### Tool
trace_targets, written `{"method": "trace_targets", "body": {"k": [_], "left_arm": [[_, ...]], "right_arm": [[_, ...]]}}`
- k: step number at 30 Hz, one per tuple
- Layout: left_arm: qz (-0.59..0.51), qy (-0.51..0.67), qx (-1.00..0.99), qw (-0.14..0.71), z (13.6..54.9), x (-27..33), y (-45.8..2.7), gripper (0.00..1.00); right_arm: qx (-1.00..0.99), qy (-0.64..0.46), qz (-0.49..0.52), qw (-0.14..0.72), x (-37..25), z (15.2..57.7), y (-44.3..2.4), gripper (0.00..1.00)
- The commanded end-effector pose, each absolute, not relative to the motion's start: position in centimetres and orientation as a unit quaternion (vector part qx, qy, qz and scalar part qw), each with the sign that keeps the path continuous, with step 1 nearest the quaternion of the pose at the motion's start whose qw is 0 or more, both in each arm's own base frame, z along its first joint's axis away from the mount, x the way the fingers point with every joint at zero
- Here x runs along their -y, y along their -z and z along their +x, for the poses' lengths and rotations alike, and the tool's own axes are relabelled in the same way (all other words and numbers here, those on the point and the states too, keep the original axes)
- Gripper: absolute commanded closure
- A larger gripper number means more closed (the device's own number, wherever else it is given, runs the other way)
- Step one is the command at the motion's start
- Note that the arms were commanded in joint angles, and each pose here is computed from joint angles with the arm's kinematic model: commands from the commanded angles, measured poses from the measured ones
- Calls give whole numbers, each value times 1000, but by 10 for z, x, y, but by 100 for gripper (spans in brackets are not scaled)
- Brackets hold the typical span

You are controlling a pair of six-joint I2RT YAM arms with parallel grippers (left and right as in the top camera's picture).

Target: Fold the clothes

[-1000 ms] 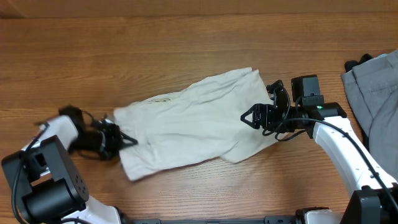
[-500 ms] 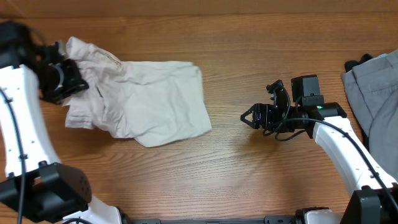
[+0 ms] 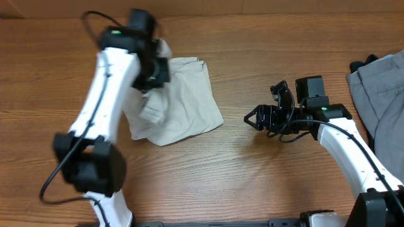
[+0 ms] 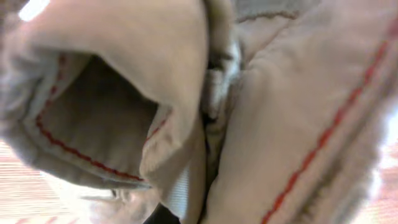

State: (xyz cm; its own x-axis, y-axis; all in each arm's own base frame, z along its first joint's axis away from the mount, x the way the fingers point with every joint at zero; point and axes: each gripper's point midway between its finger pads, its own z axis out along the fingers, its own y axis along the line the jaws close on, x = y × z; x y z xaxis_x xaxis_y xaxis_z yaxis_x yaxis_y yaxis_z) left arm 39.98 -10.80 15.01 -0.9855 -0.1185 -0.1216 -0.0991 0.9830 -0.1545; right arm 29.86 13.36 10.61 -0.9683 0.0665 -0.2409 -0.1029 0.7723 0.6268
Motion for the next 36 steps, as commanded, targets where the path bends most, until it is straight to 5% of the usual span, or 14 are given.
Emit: {"method": "trace_targets", "body": {"k": [1,6,8,12,19,21,27,28,29,30,36], "left_arm": [[-92,50,-994,29,399,125,-117,96],[-132,63,-989,-5,400,147,-86,95],[-149,91,-985,-12,402,159,-84,69],[-125,154,-980,-6,410,180,-93,51],[-128,163,-978,34,421,125,-155,36],[-122,162,-978,51,420,105,-178,35],[-146,116,-979,85,406,41,-212,39],[-149,115,-978,86,405,35,-213,52],[-151,113,-978,85,404,30,-213,81],[-152,112,-979,83,403,25,-213,96],[-113,101,-987,53,390,18,-198,96]], "right_arm": [[-927,-347,-19,143,-137,302,-120,21],[-927,-347,-18,141,-137,301,-120,21],[-927,-347,-18,141,-137,301,-120,21],[-927,-346,-18,140,-137,301,-120,21],[-928,-340,-49,147,-139,299,-119,14],[-926,-341,-57,153,-143,300,-120,21],[-907,-365,-114,177,-184,301,-132,37],[-901,-371,-125,185,-195,302,-136,40],[-894,-379,-141,195,-208,303,-141,47],[-886,-387,-151,206,-219,305,-146,54],[-841,-446,-171,253,-284,325,-158,73]]}}
